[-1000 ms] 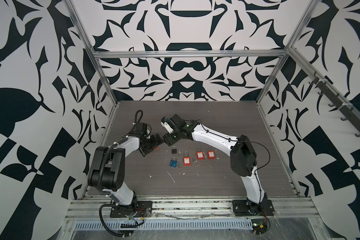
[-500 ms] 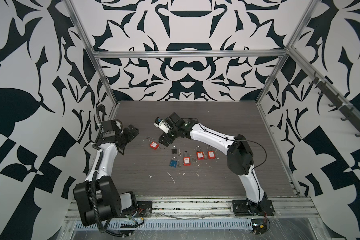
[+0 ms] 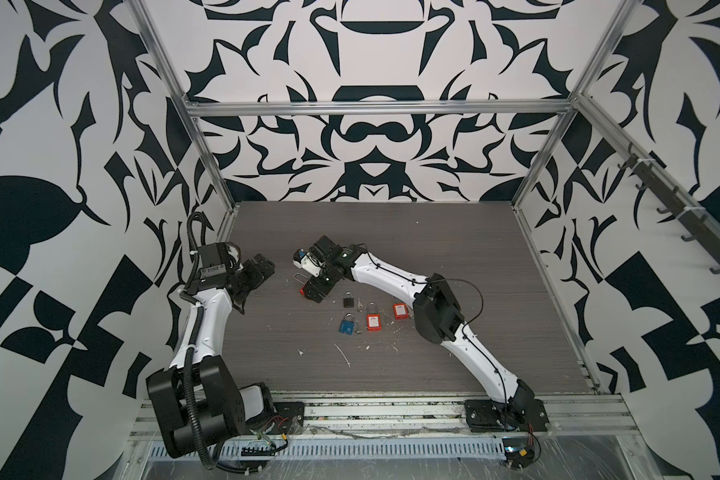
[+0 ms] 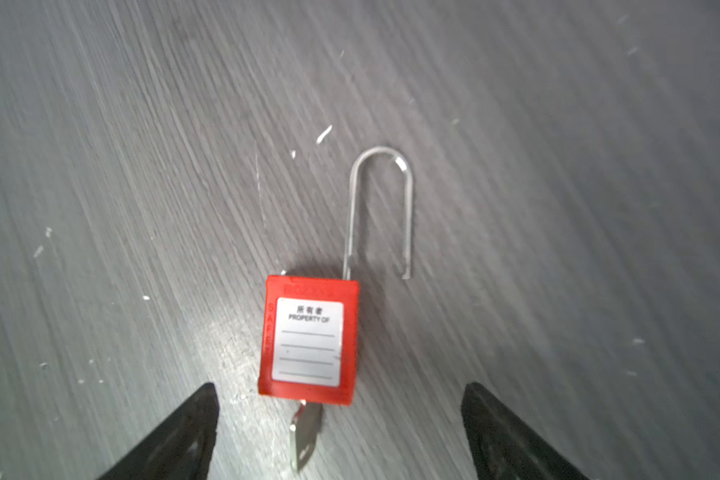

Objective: Lock with the key

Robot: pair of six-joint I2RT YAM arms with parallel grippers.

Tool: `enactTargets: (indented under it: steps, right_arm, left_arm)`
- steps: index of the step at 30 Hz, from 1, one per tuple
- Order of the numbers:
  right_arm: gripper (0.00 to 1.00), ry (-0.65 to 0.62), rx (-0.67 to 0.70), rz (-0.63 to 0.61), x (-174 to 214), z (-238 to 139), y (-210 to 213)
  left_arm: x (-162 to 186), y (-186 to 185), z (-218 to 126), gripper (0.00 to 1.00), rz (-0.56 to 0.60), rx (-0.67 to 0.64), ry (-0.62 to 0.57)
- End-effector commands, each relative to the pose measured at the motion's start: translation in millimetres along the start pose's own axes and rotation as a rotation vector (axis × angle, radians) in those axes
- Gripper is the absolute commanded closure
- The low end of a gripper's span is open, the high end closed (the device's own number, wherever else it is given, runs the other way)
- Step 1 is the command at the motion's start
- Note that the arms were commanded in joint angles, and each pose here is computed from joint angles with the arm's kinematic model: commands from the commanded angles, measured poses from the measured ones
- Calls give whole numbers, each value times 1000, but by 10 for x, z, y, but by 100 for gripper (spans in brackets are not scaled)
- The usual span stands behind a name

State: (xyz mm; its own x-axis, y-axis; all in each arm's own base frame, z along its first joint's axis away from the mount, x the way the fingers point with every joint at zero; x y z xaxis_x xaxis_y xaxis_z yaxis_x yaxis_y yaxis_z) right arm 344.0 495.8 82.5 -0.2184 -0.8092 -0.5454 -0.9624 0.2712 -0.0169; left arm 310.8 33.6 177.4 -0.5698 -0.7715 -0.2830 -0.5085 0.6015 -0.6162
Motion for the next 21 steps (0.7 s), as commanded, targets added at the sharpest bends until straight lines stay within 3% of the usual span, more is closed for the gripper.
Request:
enactTargets:
  steps: [1, 12, 18, 21]
  right_arm:
    - [10, -31, 28, -16, -169, -140, 19]
    - [37, 8, 74, -67, -117, 44, 102]
    - [51, -54, 84, -109, -219, -107, 132]
    - [52, -103, 97, -132, -295, -261, 138]
  left_arm:
    - [84, 71, -38, 3, 2, -19, 20]
    - [113, 101, -46, 4, 22, -31, 24]
    - [115, 80, -63, 5, 48, -19, 24]
    - [129, 67, -72, 6, 65, -6, 27]
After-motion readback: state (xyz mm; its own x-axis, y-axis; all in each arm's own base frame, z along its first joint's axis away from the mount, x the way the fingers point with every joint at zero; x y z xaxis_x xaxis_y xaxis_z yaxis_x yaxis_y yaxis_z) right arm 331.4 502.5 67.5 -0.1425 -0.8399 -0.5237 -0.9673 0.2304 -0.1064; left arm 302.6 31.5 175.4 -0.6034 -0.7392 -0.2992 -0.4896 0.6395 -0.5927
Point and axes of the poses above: each gripper's point midway between its finger pads, its own z axis out along the fingers, its own y axis along the line the jaws close on, x = y × z, the point moved 4 cm from there along -z, back along the fingers, and after that the axes turned 13 degrees about -z, right-handed, at the moved point
